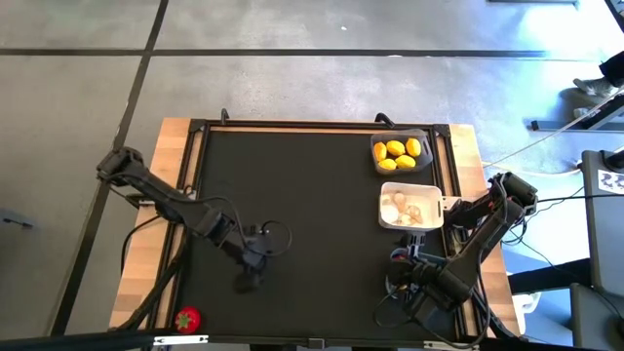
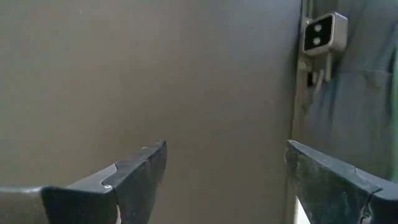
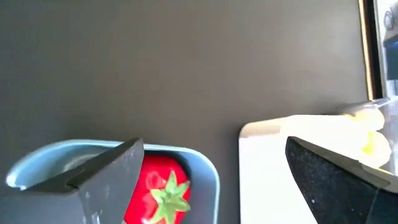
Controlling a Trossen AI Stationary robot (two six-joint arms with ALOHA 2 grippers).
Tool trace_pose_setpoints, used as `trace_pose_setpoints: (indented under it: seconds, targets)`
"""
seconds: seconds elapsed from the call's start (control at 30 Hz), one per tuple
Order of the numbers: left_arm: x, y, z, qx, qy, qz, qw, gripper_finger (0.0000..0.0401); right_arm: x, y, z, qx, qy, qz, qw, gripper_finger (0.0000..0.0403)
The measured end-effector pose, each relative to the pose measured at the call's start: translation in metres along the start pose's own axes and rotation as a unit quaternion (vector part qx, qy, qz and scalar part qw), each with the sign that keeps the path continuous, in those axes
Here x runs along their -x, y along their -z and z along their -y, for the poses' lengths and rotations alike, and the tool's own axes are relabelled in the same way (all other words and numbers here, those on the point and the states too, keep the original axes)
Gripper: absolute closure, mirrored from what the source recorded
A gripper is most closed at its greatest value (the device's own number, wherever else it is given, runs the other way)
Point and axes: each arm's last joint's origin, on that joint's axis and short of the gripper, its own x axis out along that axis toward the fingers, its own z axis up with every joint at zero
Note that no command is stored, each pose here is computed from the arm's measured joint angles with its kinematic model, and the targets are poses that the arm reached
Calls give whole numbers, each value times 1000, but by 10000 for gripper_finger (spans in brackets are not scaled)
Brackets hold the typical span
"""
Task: Sort produce into baskets
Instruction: Put the tomato into the the blue bin
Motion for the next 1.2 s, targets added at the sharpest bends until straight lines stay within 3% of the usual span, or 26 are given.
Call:
trace_pose_setpoints:
  seconds: [0.13,0.3,0.77,1.03,1.2]
  targets:
    - [-8,-2,6,-34,-16,37,999,83,-2,-1,4,1,11,-10,1000,13]
    - [-13,3,14,-16,-1,26,1000,84,-2,-1,4,-1,11,-10,1000,13]
    - [-23,86,59,119,-49,-105,986,84,-2,-1,6,10,20,-7,1000,13]
    - [-37,128,80,212,-72,-191,956,84,-9,-9,14,35,33,-14,999,13]
    - [-42,155,88,240,-101,-236,936,84,-18,-18,24,40,42,-27,998,13]
